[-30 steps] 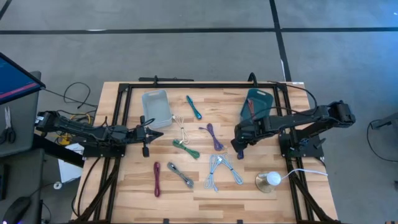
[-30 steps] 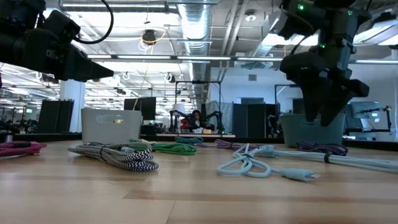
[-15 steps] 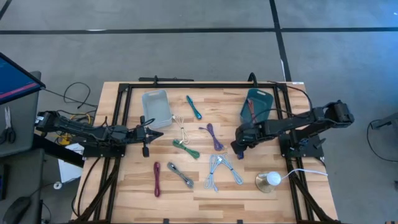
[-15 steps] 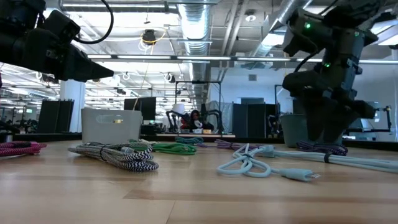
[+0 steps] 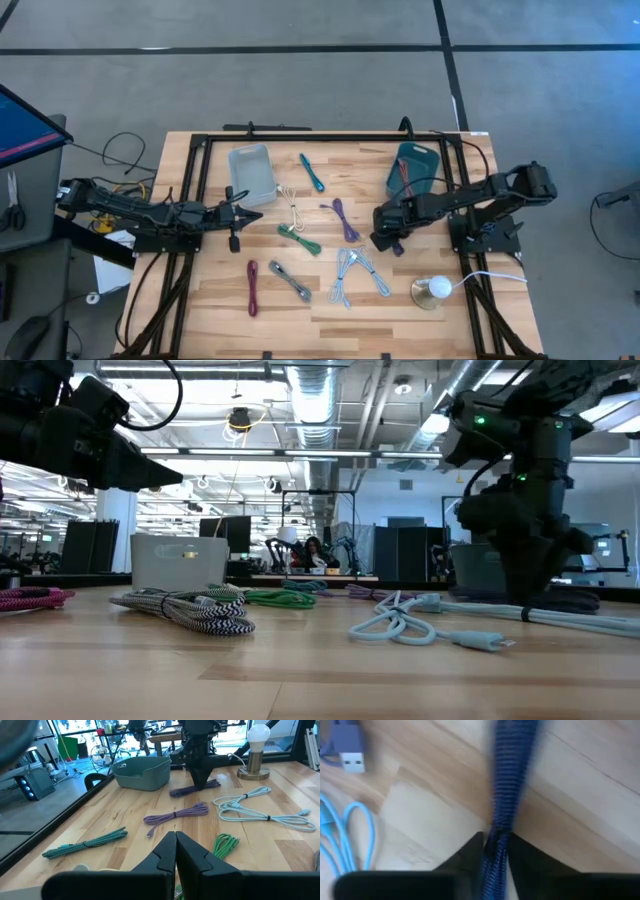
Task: Pick & Place USB Port
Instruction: Put the purple patterned USB cable into the gray bin
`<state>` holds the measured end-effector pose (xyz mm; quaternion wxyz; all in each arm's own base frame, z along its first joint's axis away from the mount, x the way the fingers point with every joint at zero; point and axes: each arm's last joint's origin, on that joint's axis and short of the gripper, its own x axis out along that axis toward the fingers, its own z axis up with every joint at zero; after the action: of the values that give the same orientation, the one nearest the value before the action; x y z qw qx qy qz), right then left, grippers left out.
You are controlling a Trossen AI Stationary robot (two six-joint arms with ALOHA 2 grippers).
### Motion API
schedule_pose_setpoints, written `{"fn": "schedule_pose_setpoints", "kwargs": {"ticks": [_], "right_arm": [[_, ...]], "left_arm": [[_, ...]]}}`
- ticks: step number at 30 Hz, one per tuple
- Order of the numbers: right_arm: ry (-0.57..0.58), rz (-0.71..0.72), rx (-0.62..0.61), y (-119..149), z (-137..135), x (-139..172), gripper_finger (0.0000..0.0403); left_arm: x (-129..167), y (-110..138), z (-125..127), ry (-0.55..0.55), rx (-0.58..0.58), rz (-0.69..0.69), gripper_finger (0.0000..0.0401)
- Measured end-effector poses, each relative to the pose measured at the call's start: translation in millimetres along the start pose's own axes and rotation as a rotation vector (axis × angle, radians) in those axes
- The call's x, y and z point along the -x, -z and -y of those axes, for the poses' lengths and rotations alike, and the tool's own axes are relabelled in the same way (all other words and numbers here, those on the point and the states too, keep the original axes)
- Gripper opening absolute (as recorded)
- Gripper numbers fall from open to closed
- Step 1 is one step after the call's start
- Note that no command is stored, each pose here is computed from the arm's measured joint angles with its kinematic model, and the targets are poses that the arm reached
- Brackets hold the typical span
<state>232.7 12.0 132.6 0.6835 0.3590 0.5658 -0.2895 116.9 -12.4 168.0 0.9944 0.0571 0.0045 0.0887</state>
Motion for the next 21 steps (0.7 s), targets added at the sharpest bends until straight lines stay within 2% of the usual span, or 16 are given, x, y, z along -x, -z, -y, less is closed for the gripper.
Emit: {"fn": "schedule_pose_setpoints", "kwargs": {"ticks": [2, 4, 8, 12, 21], "right_arm": [[-0.036, 0.018, 0.035, -1.6, -2.7, 4.4, 0.0026], [-0.083, 0.047, 0.071, -3.1, -6.6, 9.0, 0.0013], [-0.142, 0.16, 0.141, -5.4, -13.1, 19.4, 0.0008], [-0.145, 0.296, 0.189, -8.7, -11.5, 36.4, 0.0005], [-0.199, 0.596, 0.314, -24.3, -4.8, 77.4, 0.0002]], "left_arm": [[0.0, 0.0, 0.0, 0.0, 0.0, 0.0, 0.001], [0.0, 0.0, 0.0, 0.0, -0.005, 0.0, 0.001], [0.0, -0.5, -0.1, -0.001, -0.014, 0.004, 0.001], [0.0, -2.1, -0.4, -0.007, -0.054, 0.021, 0.001], [0.3, -6.7, -3.1, -0.088, -0.042, 0.056, 0.001]]}}
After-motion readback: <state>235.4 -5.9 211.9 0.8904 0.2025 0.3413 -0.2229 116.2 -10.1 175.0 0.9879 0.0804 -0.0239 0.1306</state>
